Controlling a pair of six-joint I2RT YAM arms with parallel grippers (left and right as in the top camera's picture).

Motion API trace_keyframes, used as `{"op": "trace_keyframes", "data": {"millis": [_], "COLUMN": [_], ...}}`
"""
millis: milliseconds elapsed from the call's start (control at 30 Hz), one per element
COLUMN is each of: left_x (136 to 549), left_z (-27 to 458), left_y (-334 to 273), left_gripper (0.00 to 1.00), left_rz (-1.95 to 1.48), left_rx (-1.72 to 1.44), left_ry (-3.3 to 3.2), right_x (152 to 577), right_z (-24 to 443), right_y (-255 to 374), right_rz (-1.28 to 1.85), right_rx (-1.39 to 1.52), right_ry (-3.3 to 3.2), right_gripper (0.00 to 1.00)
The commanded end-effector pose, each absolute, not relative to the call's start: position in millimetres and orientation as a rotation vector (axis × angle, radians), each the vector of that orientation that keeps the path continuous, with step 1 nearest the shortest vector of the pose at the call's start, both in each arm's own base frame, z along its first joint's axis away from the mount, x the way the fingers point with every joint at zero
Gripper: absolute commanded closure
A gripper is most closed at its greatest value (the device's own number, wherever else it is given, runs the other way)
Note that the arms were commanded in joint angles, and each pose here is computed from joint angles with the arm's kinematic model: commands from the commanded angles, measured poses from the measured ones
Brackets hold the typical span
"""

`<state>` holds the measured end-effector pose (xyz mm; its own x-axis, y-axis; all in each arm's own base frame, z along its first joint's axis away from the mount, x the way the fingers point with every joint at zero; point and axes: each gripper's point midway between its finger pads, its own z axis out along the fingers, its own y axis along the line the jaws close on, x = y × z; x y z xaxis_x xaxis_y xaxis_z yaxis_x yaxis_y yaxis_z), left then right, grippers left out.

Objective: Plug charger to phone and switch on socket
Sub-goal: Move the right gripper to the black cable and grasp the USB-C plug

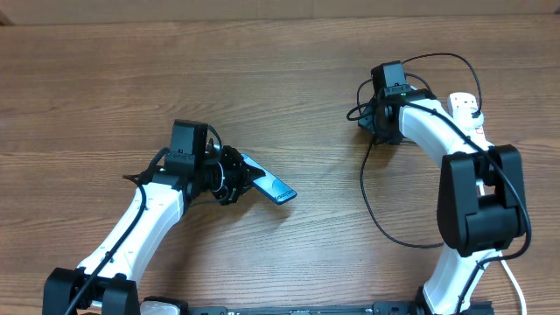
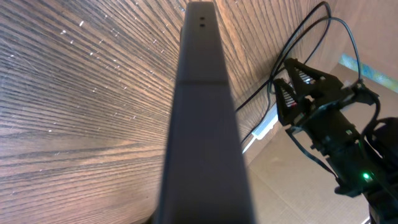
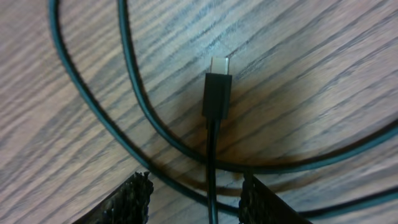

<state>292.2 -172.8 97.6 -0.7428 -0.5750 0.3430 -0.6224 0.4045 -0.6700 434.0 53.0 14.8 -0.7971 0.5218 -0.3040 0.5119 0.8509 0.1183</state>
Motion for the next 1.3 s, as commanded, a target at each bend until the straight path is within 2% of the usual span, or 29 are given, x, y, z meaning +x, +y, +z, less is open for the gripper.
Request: {"op": "trace_keyframes", "data": {"millis": [0,200,367,667,800,933,1100,1267], "left_x": [293.0,293.1,293.1,293.2,293.1,293.0,292.8,292.8], "left_z": [101.9,101.7,101.6,101.6,101.6,101.7,101.9,101.9], "left_y": [-175.9,-175.6,-175.5,-175.5,-175.5,-175.6,-175.9,-175.9], "left_gripper": [0.96,0.96,0.96,0.96,0.96,0.96,0.96,0.96], "left_rz": [1.299,1.297,1.297,1.296,1.297,1.297,1.299,1.299], "left_rx": [1.065,1.067,1.067,1.067,1.067,1.066,1.064,1.064], "left_ry": [-2.592,-2.594,-2.594,-2.595,-2.594,-2.594,-2.591,-2.591], "right_x": [443.2,444.9,440.7,424.6,425.0,423.1,410.9,401.0], "right_z": [12.5,-4.6,-10.0,-14.7,-14.3,-14.6,-17.2,-18.7], "right_y": [54.9,55.2,54.6,61.6,62.7,62.5,60.3,58.6], "right_rz": [0.046,0.037,0.024,0.056,0.067,0.062,0.030,0.005], "right_rx": [0.756,0.759,0.763,0.769,0.769,0.771,0.781,0.789], "right_ry": [2.690,2.705,2.726,2.806,2.807,2.814,2.860,2.896], "right_gripper": [0.51,0.60,0.73,0.76,0.90,0.91,0.74,0.74]}}
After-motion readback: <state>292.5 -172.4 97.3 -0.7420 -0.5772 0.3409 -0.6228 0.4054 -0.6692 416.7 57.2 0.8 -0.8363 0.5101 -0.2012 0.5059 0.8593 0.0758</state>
